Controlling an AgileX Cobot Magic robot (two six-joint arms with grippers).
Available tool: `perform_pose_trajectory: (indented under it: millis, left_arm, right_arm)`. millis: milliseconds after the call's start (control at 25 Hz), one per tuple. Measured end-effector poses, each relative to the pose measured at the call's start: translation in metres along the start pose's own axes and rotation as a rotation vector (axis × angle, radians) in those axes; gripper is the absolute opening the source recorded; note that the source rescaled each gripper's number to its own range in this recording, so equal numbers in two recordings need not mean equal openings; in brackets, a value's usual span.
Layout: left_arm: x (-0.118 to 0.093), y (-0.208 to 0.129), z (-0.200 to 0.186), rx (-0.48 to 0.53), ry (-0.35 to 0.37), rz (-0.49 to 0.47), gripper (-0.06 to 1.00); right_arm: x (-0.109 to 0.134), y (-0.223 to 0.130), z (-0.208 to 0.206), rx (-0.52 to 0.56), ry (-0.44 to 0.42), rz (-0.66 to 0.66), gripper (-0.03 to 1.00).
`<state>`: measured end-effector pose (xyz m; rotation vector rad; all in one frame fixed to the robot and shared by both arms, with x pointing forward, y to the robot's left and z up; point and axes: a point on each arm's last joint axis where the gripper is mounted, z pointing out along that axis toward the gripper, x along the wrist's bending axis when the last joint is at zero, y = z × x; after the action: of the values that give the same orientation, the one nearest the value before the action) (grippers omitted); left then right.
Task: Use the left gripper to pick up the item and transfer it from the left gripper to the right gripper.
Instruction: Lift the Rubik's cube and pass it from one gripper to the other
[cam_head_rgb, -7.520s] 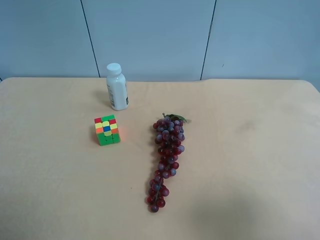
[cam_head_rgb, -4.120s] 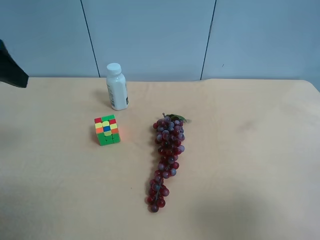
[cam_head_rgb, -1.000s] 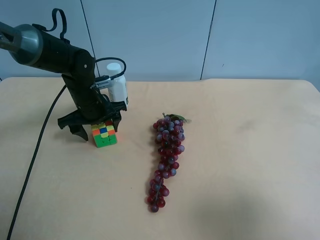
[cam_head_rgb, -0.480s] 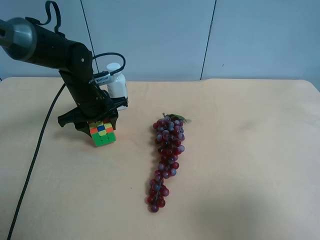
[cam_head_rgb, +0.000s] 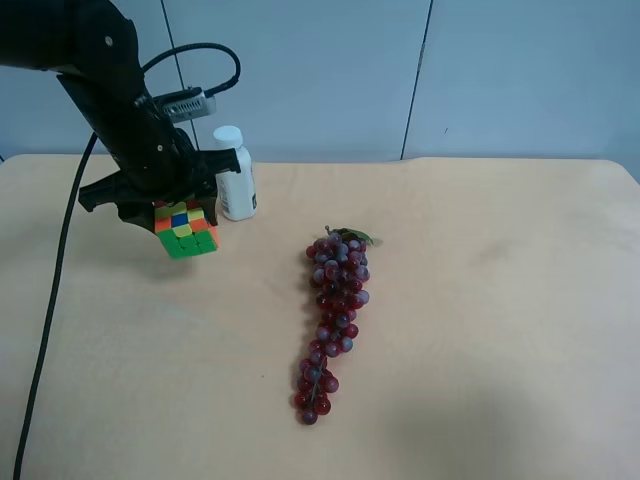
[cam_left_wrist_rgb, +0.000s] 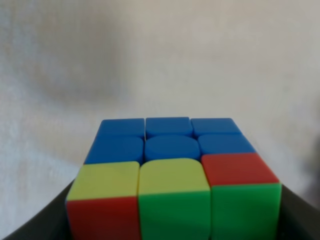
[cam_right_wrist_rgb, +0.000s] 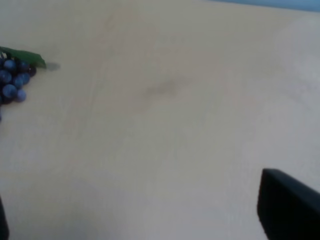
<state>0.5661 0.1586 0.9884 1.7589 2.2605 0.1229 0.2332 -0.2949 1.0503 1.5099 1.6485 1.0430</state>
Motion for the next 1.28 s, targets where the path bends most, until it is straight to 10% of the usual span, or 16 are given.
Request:
perform_pose_trajectory:
  millis: [920, 1280]
  left_arm:
    - [-0.084, -0.078, -0.091, -0.279, -0.317, 0.71, 0.0]
    - [-0.084, -0.121, -0.085, -0.436, -0.513, 0.787, 0.0]
  right_arm:
    - [0.0, 0.0, 0.0, 0.0, 0.0, 0.0, 0.99]
    - [0.0, 0.0, 0.0, 0.0, 0.0, 0.0, 0.99]
